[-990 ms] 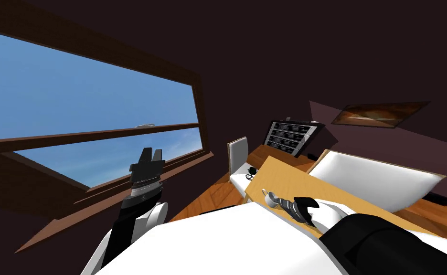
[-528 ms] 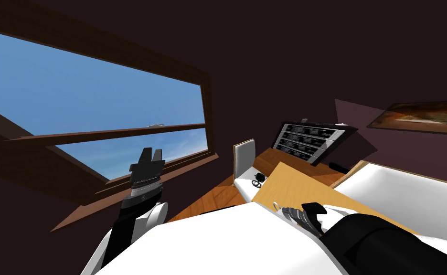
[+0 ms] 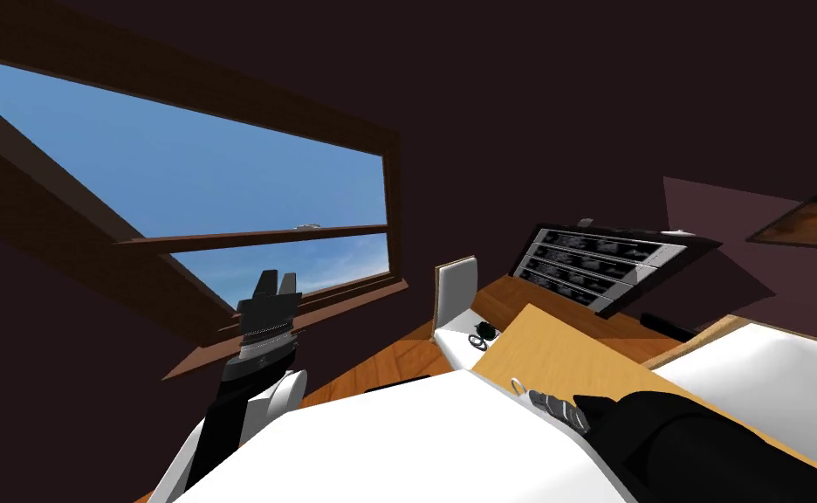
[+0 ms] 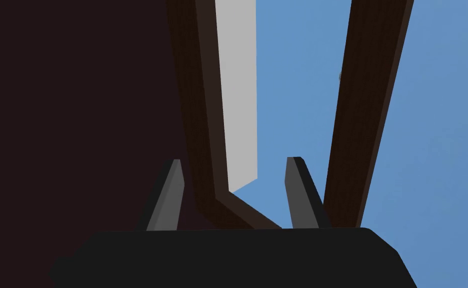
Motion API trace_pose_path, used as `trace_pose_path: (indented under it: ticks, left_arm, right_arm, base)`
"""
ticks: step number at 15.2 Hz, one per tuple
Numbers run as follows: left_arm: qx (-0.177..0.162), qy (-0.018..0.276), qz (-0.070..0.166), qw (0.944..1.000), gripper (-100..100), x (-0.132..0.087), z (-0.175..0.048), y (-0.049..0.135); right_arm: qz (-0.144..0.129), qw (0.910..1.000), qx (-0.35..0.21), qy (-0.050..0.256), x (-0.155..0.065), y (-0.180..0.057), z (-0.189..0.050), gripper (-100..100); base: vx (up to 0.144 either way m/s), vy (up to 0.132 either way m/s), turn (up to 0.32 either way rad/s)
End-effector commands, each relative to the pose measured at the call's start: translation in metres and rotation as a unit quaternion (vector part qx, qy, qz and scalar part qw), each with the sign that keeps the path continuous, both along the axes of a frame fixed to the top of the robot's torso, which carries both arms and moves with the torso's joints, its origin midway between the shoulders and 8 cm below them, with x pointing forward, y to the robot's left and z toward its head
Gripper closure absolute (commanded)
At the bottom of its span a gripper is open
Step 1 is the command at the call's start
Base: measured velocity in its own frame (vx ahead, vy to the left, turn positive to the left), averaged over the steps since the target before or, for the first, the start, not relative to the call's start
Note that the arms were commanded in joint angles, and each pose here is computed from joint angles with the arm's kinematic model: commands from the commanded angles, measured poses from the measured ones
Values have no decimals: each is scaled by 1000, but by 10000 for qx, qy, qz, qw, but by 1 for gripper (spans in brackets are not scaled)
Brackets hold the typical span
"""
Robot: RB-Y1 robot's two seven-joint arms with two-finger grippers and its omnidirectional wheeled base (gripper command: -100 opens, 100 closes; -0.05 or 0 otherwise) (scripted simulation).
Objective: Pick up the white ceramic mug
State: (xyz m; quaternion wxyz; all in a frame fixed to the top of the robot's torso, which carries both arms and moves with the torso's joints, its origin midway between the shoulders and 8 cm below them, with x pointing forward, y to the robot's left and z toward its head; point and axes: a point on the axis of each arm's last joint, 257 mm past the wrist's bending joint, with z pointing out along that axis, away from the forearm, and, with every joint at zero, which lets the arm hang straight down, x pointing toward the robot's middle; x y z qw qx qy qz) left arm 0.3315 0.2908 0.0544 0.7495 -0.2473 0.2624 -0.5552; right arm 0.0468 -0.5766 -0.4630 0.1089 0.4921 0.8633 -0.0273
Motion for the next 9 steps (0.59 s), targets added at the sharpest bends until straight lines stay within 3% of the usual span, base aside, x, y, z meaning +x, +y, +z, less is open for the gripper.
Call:
trace_pose_path:
  ticks: [1,3,4,6,7,9]
  left_arm:
    - [0,0,0,10000,0,0,0,0]
    - [0,0,0,10000,0,0,0,0]
    - [0,0,0,10000,0,0,0,0]
    - [0,0,-1,10000,0,0,0,0]
    - [0,0,0,10000,0,0,0,0]
    - [0,0,0,10000,0,0,0,0]
  right_arm:
    - [-152,9999,-31,-24,-21,-8,-5,-100]
    - [-243,9997,-10,-63,-20,-8,-5,-100]
    - [-282,9996,-42,-52,-38,-14,-8,-100]
    - [-398,9992,-17,-85,-38,-14,-7,-100]
    - [-462,9989,-30,-70,-58,-19,-10,-100]
    - [-547,9985,-10,-93,-57,-19,-9,-100]
  base:
    - [-2,29,201]
    - [-3,24,155]
    - [-1,29,186]
    - [1,24,161]
    - [4,27,194]
    - [-1,24,137]
